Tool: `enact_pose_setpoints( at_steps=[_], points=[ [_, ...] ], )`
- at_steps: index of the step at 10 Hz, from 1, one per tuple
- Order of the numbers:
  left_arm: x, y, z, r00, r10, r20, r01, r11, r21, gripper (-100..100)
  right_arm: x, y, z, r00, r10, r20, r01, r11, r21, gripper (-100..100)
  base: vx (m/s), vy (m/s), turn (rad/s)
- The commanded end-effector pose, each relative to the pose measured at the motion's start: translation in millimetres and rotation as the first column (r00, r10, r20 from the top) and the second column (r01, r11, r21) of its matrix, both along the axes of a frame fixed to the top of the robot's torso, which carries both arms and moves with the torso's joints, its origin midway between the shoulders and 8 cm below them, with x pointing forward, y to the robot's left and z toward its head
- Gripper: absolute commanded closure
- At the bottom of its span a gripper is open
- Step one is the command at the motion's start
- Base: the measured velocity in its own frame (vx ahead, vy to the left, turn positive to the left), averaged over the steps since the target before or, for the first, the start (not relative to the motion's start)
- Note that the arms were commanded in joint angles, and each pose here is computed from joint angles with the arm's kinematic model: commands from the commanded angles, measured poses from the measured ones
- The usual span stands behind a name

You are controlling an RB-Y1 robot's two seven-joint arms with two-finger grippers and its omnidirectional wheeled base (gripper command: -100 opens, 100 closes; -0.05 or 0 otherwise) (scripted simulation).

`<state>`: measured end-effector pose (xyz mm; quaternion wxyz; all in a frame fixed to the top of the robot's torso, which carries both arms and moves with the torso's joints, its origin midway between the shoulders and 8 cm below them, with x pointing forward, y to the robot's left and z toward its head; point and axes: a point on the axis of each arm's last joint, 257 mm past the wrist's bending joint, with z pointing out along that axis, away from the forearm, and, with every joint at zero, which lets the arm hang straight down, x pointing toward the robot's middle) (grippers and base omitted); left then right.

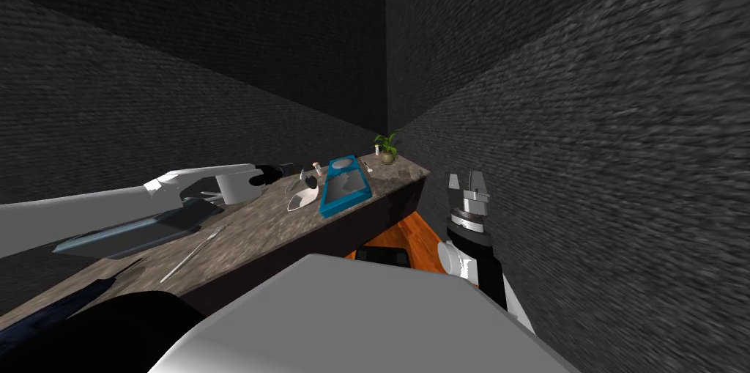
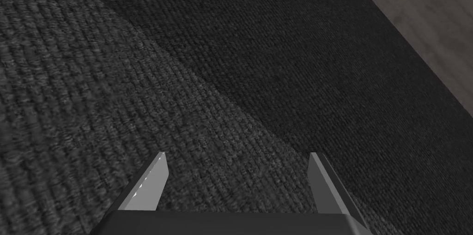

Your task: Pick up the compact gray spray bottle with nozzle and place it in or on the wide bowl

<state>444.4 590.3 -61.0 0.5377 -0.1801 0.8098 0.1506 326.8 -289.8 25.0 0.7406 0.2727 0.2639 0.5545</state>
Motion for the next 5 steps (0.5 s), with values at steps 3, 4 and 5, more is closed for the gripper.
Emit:
enact_pose_setpoints(
  at_steps=[3,4,5],
  points=[
    [25,-34.8,26,0.999,-0.048,0.005,0.048,0.999,0.015,-100,0,0,0,1.000,0.000,0.000,0.000,1.000,0.000,0,0.000,-0.001,0.106],
    [26,-36.7,27,0.999,-0.053,0.003,0.053,0.998,0.021,-100,0,0,0,1.000,0.000,0.000,0.000,1.000,0.000,0,0.000,-0.001,0.053],
    [32,-50.2,34,0.998,-0.065,0.005,0.065,0.998,0.017,-100,0,0,0,1.000,0.000,0.000,0.000,1.000,0.000,0,-0.001,0.001,0.097]
  ],
)
